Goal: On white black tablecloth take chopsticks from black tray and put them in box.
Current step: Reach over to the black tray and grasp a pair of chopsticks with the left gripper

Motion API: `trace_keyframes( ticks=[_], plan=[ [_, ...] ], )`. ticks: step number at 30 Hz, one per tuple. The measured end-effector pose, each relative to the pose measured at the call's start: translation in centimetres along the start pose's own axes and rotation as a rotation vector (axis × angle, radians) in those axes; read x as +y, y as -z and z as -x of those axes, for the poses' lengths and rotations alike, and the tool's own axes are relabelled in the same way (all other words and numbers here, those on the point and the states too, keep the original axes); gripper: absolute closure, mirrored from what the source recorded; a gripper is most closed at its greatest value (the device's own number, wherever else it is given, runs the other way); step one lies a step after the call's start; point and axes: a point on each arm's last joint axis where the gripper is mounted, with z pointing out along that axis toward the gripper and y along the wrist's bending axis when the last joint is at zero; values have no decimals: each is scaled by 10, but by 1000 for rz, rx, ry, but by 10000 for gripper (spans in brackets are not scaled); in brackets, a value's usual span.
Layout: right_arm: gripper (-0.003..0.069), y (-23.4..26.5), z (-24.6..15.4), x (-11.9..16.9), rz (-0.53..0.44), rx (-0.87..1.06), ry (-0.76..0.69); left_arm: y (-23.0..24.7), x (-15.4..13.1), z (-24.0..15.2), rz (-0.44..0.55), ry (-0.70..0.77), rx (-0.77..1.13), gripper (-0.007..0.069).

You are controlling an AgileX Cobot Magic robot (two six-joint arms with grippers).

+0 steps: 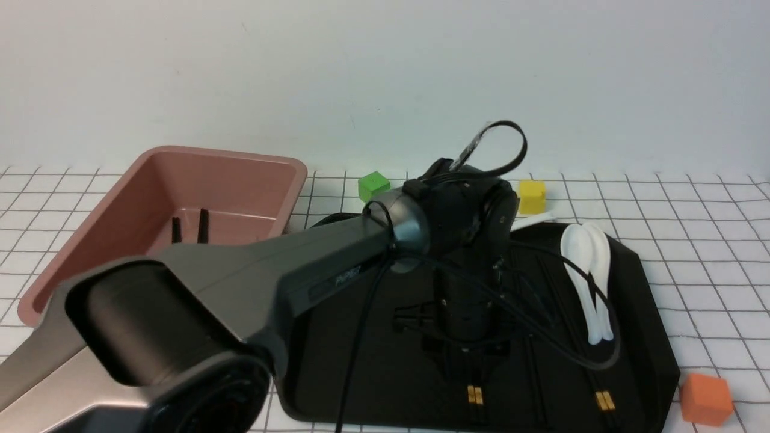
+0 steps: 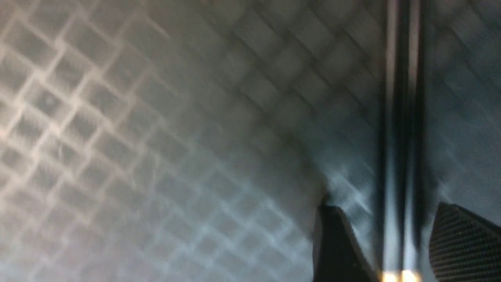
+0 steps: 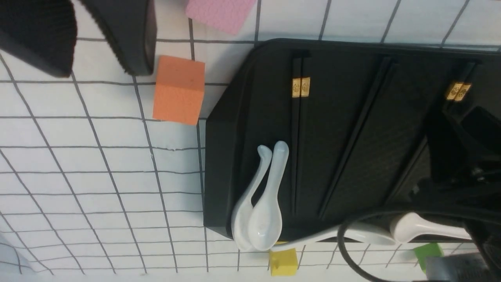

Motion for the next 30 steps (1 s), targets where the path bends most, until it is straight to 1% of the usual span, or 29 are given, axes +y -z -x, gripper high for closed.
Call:
trace_keyframes(
  ticks=[3, 6, 9, 10, 11, 12, 16, 18, 19, 22, 23, 24, 25, 27, 29, 30],
  plan=[
    [419, 0, 0, 0, 0, 0, 0, -1, 0, 1, 1, -1, -2, 281],
    [419, 0, 0, 0, 0, 0, 0, -4, 0, 1, 7, -1, 3, 300],
    [419, 0, 0, 0, 0, 0, 0, -4, 1, 1, 19, -4, 10, 403],
    [419, 0, 0, 0, 0, 0, 0, -4, 1, 1, 22, -4, 11, 464],
    [419, 0, 0, 0, 0, 0, 0, -4, 1, 1, 23, -4, 13, 503],
    [419, 0, 0, 0, 0, 0, 0, -3, 1, 1, 22, -4, 14, 522],
    [419, 0, 0, 0, 0, 0, 0, 1, 0, 0, 25, -9, 9, 507],
    [419, 0, 0, 0, 0, 0, 0, 12, -1, -2, 21, -13, 4, 507],
    [419, 0, 0, 0, 0, 0, 0, 22, -1, -3, 15, -17, -7, 507],
    [419, 0, 0, 0, 0, 0, 0, 75, -1, -6, -27, -34, -106, 507],
    [419, 0, 0, 0, 0, 0, 0, 98, 2, -7, -38, -40, -157, 507],
    [419, 0, 0, 0, 0, 0, 0, 132, 8, -9, -52, -52, -230, 507],
    [419, 0, 0, 0, 0, 0, 0, 150, 13, -10, -53, -62, -277, 507],
    [419, 0, 0, 0, 0, 0, 0, 189, 30, -11, -61, -75, -362, 507],
    [419, 0, 0, 0, 0, 0, 0, 219, 54, -11, -58, -69, -424, 507],
    [419, 0, 0, 0, 0, 0, 0, 231, 71, -10, -54, -48, -445, 507]
  ],
)
